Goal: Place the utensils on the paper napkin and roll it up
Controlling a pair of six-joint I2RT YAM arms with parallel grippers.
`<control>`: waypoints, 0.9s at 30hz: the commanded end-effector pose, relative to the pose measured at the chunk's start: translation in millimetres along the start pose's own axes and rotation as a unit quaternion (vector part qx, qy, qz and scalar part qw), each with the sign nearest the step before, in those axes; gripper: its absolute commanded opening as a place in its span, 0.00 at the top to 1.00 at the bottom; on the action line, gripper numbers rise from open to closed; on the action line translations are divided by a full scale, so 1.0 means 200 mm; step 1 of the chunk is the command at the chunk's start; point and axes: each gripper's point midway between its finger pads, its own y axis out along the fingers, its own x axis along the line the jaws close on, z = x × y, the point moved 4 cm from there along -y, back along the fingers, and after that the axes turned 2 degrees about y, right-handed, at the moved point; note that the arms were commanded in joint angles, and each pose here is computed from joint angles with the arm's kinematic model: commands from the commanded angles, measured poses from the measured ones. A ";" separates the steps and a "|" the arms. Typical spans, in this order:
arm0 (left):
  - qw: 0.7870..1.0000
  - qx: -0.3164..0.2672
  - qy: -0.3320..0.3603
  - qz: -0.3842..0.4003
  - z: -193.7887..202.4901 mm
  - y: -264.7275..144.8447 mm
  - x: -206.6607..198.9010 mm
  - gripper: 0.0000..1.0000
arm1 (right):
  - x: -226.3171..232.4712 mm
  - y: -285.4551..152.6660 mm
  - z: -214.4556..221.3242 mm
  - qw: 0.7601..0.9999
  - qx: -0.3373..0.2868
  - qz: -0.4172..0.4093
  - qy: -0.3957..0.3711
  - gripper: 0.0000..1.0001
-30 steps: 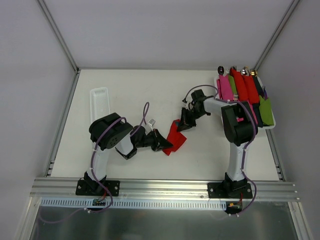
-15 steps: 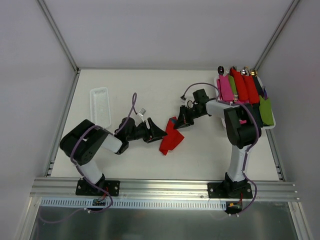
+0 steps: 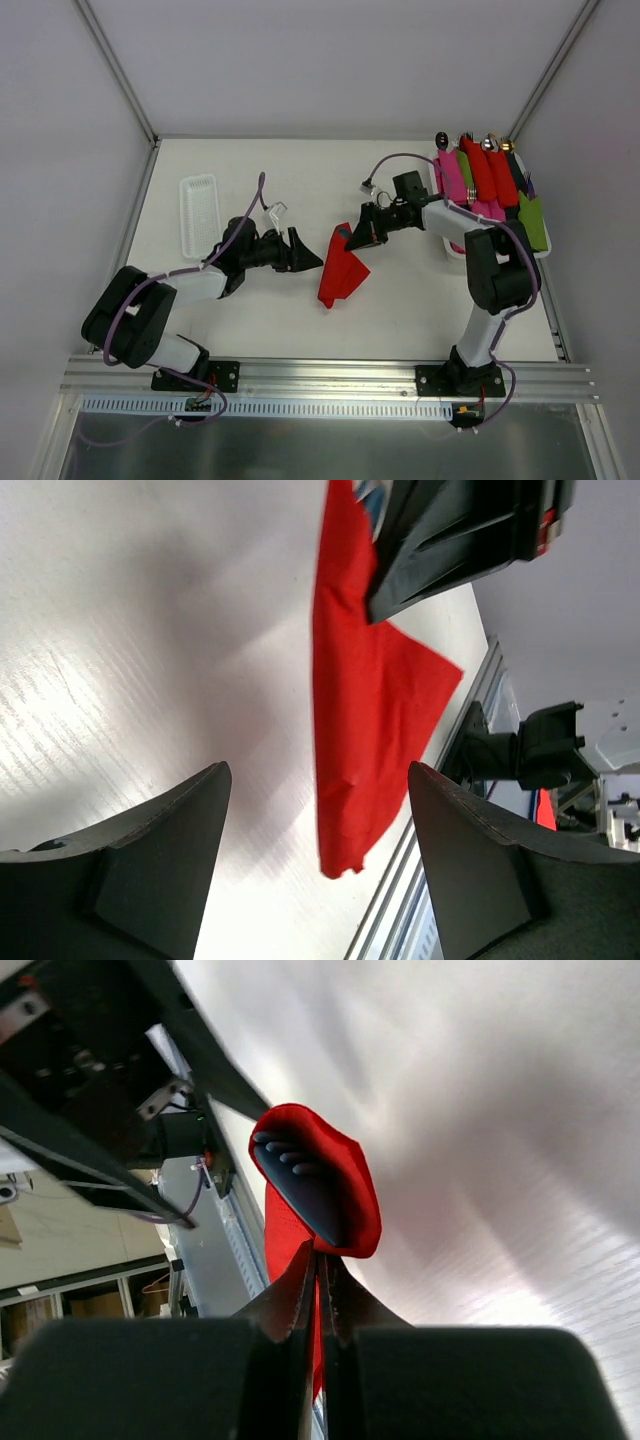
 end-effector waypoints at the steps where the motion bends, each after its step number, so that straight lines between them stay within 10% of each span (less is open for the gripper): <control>1: 0.996 0.005 0.079 0.042 -0.05 -0.04 -0.10 0.27 | 0.23 -0.11 -0.02 0.995 -0.026 -0.052 -0.077 1.00; 12: 0.975 0.023 0.151 0.159 -0.08 -0.12 -0.43 0.27 | 0.42 -0.16 0.04 0.990 -0.030 -0.045 -0.129 1.00; 27: 0.983 0.004 0.155 0.096 -0.13 -0.07 -0.44 0.34 | 0.60 -0.15 0.13 0.983 -0.011 -0.055 -0.177 1.00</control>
